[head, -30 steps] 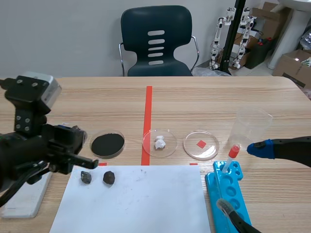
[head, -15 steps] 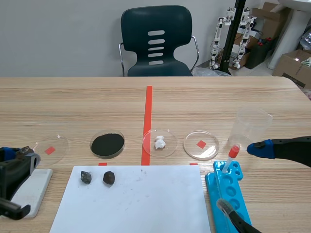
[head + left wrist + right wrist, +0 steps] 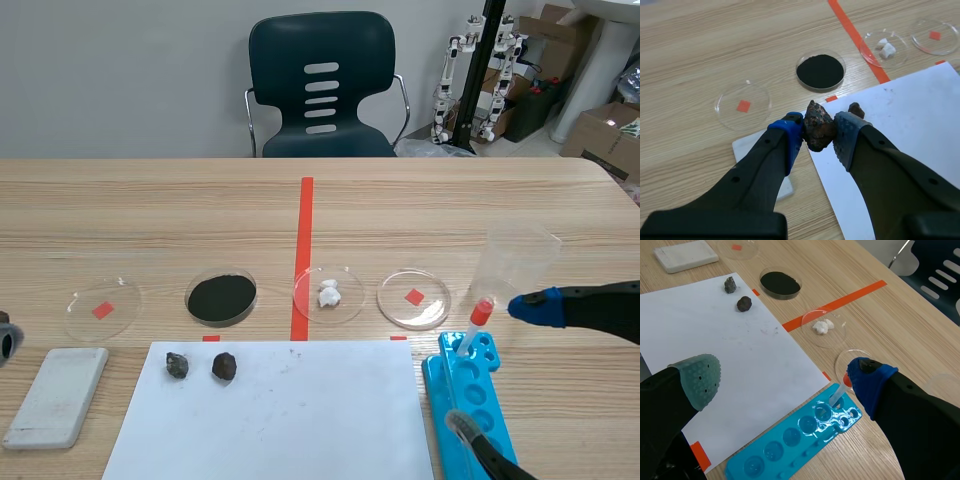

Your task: Pick up the right mineral with the left hand

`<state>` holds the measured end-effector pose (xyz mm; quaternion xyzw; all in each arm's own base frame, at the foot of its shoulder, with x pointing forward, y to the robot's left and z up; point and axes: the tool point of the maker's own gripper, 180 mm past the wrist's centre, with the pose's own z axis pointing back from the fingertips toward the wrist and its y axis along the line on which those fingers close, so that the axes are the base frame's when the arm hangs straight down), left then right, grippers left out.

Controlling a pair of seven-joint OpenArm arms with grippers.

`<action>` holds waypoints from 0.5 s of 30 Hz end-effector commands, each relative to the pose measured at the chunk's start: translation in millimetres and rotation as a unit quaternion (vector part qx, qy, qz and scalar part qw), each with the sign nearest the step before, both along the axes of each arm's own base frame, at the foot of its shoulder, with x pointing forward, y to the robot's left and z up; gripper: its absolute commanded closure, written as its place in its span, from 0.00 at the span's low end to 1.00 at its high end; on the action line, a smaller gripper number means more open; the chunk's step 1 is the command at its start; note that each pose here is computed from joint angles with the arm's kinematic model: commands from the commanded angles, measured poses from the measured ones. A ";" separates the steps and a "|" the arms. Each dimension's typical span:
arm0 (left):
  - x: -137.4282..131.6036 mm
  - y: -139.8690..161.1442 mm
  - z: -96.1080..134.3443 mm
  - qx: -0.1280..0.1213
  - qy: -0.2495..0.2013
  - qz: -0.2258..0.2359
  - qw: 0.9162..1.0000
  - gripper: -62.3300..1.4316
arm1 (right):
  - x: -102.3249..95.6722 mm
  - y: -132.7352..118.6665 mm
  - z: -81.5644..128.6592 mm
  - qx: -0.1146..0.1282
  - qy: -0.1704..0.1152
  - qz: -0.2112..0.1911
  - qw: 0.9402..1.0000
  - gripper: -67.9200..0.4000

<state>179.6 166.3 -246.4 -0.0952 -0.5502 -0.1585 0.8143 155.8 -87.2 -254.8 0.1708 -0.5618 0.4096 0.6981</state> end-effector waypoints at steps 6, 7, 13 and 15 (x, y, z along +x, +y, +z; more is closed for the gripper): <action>-9.1 -15.0 16.1 -0.043 -0.032 -0.018 0.998 0.82 | 1.1 1.5 4.3 0.010 -0.004 -0.001 1.000 0.22; -9.1 -15.2 16.4 -0.043 -0.033 -0.019 0.998 0.82 | 1.1 1.5 4.3 0.010 -0.004 -0.001 1.000 0.22; -6.0 -19.6 28.2 -0.054 -0.057 -0.024 0.997 0.82 | 1.1 1.5 4.3 0.010 -0.004 -0.001 1.000 0.22; -5.1 -22.2 31.9 -0.056 -0.062 -0.027 0.996 0.82 | 1.1 1.5 4.3 0.010 -0.004 -0.001 1.000 0.22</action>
